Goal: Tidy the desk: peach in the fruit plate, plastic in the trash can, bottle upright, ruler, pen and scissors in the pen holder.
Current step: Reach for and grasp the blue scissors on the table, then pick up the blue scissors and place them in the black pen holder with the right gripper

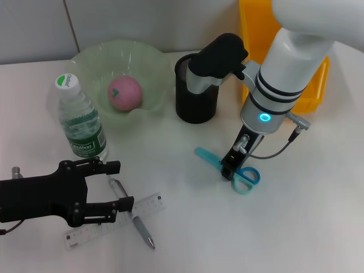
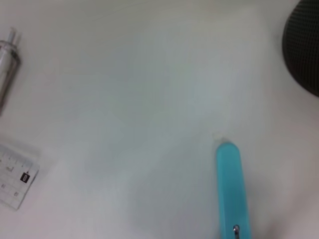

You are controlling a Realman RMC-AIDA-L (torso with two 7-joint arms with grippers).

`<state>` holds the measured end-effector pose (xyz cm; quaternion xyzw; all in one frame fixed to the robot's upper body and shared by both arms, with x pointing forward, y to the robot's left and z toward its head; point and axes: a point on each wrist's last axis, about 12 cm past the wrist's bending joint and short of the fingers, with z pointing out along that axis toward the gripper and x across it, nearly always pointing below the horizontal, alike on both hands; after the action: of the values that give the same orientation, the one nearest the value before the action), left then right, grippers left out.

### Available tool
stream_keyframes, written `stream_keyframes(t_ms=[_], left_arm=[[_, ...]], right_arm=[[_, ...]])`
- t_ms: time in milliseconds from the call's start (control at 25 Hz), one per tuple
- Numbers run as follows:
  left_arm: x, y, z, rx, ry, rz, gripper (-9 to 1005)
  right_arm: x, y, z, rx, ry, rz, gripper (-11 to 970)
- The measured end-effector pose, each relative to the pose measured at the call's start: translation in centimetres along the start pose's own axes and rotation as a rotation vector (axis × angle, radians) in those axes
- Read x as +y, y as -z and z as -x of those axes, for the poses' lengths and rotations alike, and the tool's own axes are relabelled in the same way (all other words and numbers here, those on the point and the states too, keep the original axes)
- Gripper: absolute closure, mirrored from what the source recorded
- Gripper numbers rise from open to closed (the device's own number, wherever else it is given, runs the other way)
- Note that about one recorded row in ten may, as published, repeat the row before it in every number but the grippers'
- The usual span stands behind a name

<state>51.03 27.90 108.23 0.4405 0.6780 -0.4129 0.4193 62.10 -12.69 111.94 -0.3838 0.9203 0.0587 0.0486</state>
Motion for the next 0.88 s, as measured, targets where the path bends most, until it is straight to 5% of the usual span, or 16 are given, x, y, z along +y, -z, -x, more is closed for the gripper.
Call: stream_keyframes(t_ms=[880], left_arm=[[0.14, -0.12, 0.25, -0.002, -0.005, -0.002, 168]], right_arm=[[-0.21, 0.68, 0.04, -0.036, 0.002, -0.001, 713]])
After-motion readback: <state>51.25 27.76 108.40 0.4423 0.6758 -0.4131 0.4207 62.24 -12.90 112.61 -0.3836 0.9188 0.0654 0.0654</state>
